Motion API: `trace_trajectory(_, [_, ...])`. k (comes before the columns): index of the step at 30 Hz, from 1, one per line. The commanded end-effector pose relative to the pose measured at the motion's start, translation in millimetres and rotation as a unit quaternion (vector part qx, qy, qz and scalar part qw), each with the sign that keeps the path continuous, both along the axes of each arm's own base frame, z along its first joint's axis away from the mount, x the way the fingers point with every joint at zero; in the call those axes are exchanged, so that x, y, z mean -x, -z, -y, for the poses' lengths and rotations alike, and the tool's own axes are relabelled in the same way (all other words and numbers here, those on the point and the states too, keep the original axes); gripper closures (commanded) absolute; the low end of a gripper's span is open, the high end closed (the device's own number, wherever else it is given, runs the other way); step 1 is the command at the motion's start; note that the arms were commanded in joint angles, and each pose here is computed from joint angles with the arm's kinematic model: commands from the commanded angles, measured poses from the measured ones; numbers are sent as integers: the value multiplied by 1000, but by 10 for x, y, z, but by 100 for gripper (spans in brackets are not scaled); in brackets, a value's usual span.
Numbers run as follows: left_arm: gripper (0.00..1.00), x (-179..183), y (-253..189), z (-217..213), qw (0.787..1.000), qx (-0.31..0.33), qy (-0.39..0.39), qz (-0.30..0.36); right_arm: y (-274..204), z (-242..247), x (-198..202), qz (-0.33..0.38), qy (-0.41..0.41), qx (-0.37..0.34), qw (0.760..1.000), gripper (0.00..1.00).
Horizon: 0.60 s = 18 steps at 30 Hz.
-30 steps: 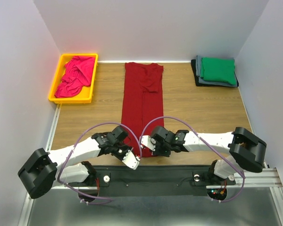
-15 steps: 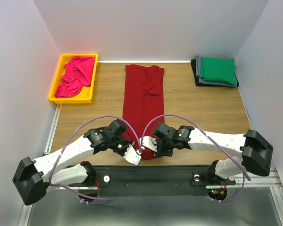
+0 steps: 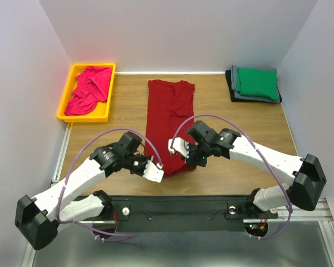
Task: Fold and stack the t-shirts
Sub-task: Fold the tshirt
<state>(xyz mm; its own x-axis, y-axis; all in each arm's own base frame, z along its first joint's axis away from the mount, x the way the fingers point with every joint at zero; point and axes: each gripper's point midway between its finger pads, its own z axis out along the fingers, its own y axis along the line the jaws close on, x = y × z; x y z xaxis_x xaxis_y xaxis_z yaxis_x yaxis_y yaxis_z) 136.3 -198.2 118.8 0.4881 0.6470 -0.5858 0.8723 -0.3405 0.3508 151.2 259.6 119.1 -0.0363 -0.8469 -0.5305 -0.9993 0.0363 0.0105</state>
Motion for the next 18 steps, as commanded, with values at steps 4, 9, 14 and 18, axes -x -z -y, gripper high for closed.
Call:
trace_trajectory(4, [100, -599, -302, 66, 997, 54, -29, 51, -82, 69, -492, 58, -11, 11, 998, 99])
trace_trajectory(9, [100, -1010, -307, 65, 993, 55, -33, 99, -111, 92, -966, 102, 11, 6, 995, 99])
trace_trajectory(14, [100, -1438, -344, 42, 990, 51, -34, 130, -74, 80, -1378, 110, 19, 7, 994, 99])
trace_trajectory(18, [100, -1685, -289, 15, 990, 43, -30, 131, -63, 77, -1654, 123, 14, 10, 992, 99])
